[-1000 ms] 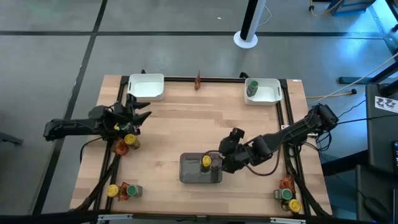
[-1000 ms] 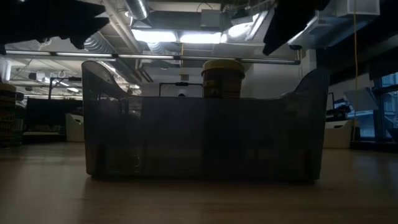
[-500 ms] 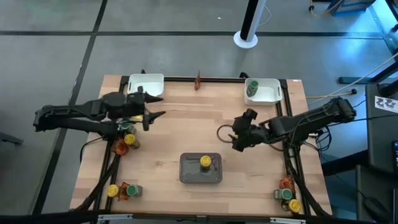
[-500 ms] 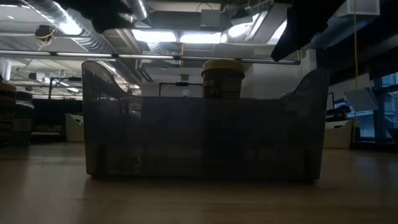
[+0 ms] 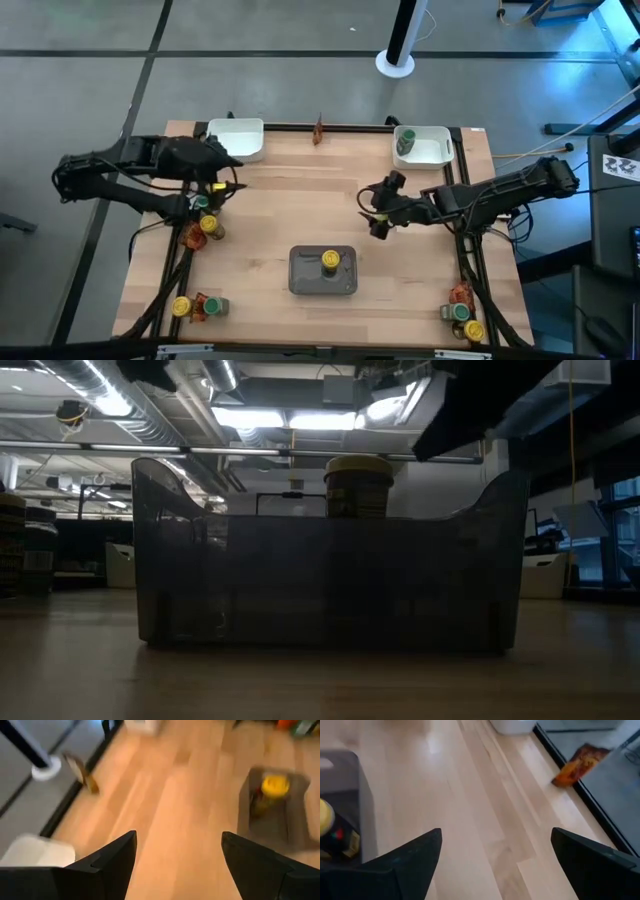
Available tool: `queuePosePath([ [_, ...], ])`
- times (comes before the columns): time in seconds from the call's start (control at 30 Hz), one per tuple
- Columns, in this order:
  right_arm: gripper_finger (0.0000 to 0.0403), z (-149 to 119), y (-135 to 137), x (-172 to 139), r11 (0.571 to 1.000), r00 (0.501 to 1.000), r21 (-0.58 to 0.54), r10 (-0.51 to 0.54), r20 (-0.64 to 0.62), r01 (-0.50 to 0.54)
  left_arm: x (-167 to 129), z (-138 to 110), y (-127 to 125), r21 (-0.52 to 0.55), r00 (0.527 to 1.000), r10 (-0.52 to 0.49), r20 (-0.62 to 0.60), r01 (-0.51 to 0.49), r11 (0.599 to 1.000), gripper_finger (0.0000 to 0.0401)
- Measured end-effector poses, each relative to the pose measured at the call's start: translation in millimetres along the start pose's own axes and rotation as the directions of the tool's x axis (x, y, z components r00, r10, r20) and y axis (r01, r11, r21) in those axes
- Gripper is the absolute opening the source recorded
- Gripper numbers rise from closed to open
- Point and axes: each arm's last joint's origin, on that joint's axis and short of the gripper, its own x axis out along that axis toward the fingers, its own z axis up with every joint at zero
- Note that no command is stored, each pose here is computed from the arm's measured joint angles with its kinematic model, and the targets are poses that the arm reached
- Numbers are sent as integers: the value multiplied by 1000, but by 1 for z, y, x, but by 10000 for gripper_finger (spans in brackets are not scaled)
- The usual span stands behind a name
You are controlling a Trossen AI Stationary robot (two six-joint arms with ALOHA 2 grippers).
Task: Sort spices by type
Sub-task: Put the middle right yellow seasoning bottle into the black bin
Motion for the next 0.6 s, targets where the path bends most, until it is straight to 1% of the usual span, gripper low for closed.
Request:
queuePosePath([
  [0.1,374,5,1,0,1000,999,2,11,50,-11,1,-6,-2,-3,994,3,-112,-3,1000,276],
  [0.2,374,10,2,0,1000,995,-3,18,96,-18,5,-14,-6,-19,972,14,-234,-19,1000,276],
  [0.3,374,15,3,-1,1000,990,-6,25,142,-25,11,-21,-11,-24,931,37,-364,-49,999,276],
  [0.37,374,18,3,-1,1000,985,-1,29,171,-29,17,-24,-15,-45,900,51,-434,-78,996,276],
  [0.5,374,20,4,-2,1000,982,-11,30,188,-29,27,-27,-24,-88,840,76,-537,-146,985,276],
  [0.6,374,21,4,-2,1000,981,-9,31,191,-30,32,-29,-28,-127,799,103,-593,-220,967,276],
])
